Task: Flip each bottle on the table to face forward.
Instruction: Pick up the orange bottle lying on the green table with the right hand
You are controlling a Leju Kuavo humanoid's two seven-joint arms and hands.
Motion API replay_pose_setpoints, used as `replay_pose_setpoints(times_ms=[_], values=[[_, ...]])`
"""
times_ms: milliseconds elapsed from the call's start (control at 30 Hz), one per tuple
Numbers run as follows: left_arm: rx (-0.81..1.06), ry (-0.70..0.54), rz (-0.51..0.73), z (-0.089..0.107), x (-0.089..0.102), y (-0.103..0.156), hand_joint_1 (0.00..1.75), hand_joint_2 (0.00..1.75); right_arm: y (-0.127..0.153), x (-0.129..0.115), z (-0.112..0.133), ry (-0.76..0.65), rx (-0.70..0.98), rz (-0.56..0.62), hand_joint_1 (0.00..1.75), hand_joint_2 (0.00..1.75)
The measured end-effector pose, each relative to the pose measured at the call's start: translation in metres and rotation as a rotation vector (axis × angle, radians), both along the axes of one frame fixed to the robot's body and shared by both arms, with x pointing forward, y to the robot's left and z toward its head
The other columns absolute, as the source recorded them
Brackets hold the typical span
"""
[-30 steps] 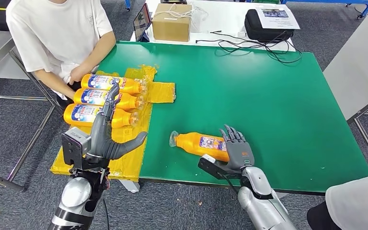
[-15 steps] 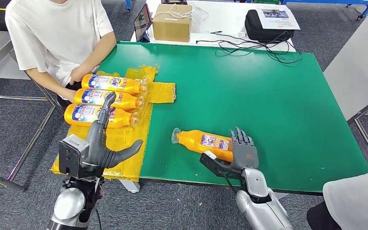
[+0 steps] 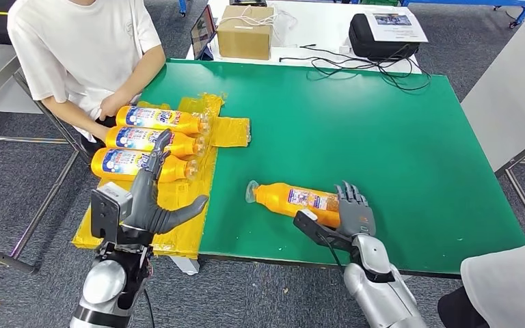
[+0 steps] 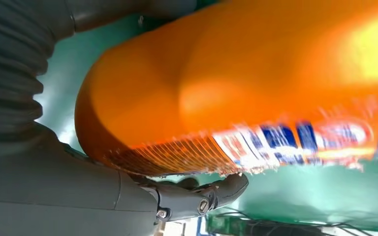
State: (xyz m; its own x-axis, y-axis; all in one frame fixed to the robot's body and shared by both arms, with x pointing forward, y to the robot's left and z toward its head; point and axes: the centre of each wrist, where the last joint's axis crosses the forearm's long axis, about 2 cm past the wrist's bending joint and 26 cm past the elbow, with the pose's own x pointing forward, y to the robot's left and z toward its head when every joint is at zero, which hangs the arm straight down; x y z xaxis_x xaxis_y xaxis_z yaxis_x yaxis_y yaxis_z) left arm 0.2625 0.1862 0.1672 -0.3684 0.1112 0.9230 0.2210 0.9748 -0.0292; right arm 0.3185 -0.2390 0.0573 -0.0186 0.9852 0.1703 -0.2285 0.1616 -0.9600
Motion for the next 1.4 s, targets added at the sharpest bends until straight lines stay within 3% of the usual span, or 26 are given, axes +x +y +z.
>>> replay_pose_setpoints(times_ms=[267, 800, 1000, 1200, 1400], values=[[-0.019, 0.021, -0.061, 0.002, 0.022, -0.009, 0.0, 1.75, -0.025, 0.029, 0.005, 0.078, 0.211, 0.036, 1.75, 1.75], [-0.025, 0.047, -0.074, -0.003, 0.025, -0.013, 0.0, 1.75, -0.038, 0.028, -0.003, 0.079, 0.301, 0.04, 1.75, 1.75], [0.047, 0.03, 0.002, -0.021, 0.003, -0.015, 0.0, 1.75, -0.031, -0.001, -0.021, 0.054, 0.496, 0.078, 1.75, 1.75], [-0.023, 0.161, -0.043, -0.05, -0.034, -0.025, 0.0, 1.75, -0.017, -0.031, -0.022, 0.056, 0.698, 0.118, 1.75, 1.75], [-0.199, 0.317, -0.077, -0.063, -0.044, -0.031, 0.0, 1.75, -0.009, -0.05, -0.021, 0.084, 0.9, 0.197, 1.75, 1.75]])
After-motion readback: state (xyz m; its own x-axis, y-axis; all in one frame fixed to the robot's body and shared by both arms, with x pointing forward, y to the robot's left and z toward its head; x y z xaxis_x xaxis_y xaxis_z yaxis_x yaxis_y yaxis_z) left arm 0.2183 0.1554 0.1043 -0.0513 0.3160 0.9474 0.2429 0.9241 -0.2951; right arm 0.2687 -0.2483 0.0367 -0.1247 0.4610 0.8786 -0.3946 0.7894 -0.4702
